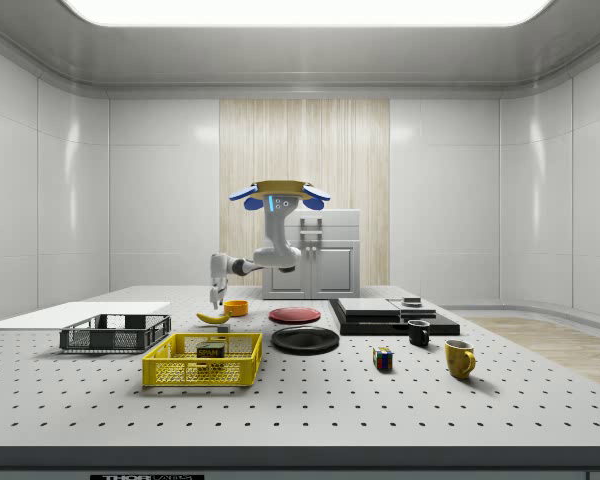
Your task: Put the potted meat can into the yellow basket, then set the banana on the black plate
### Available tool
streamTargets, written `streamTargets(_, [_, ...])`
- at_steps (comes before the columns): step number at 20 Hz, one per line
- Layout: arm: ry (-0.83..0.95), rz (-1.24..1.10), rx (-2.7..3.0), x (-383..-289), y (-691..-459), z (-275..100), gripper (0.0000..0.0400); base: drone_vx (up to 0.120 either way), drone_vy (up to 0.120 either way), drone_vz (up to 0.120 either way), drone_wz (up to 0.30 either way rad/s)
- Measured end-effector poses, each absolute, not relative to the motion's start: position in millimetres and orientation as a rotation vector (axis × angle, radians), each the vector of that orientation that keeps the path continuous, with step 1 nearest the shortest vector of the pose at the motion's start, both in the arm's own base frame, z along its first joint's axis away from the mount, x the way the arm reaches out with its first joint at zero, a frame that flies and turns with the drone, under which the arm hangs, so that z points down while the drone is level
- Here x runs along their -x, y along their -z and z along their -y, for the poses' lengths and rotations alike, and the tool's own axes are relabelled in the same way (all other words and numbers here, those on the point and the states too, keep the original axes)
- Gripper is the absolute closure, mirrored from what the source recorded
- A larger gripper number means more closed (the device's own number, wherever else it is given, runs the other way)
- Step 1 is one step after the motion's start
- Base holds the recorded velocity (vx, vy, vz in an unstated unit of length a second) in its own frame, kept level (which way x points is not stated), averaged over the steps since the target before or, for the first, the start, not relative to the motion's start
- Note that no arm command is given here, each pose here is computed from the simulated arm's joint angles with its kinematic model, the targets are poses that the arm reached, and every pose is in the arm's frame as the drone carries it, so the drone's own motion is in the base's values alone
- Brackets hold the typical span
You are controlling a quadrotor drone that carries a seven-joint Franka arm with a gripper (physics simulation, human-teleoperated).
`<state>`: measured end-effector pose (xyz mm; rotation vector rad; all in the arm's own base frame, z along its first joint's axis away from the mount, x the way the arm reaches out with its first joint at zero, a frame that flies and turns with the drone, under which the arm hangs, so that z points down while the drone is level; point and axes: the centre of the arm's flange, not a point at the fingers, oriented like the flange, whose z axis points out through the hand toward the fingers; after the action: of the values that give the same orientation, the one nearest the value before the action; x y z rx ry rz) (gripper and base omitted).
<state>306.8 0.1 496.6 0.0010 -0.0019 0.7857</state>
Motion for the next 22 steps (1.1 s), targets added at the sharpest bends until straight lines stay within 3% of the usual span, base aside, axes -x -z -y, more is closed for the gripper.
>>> streamTargets(6, [-0.786, 0.002, -0.001, -306.7, -518, 0, 0.0000, 0.000, 0.000, 0.000, 0.000])
streamTargets(10, [-0.786, 0.002, -0.001, -306.8, -529, 0, 0.0000, 0.000, 0.000, -0.100, 0.000])
streamTargets(14, [-0.786, 0.002, -0.001, -306.9, -533, 0, 0.0000, 0.000, -0.060, 0.000, 0.000])
streamTargets(22, [-0.786, 0.002, -0.001, -324.4, -536, 0, 0.0000, 0.000, 0.000, 0.000, 0.000])
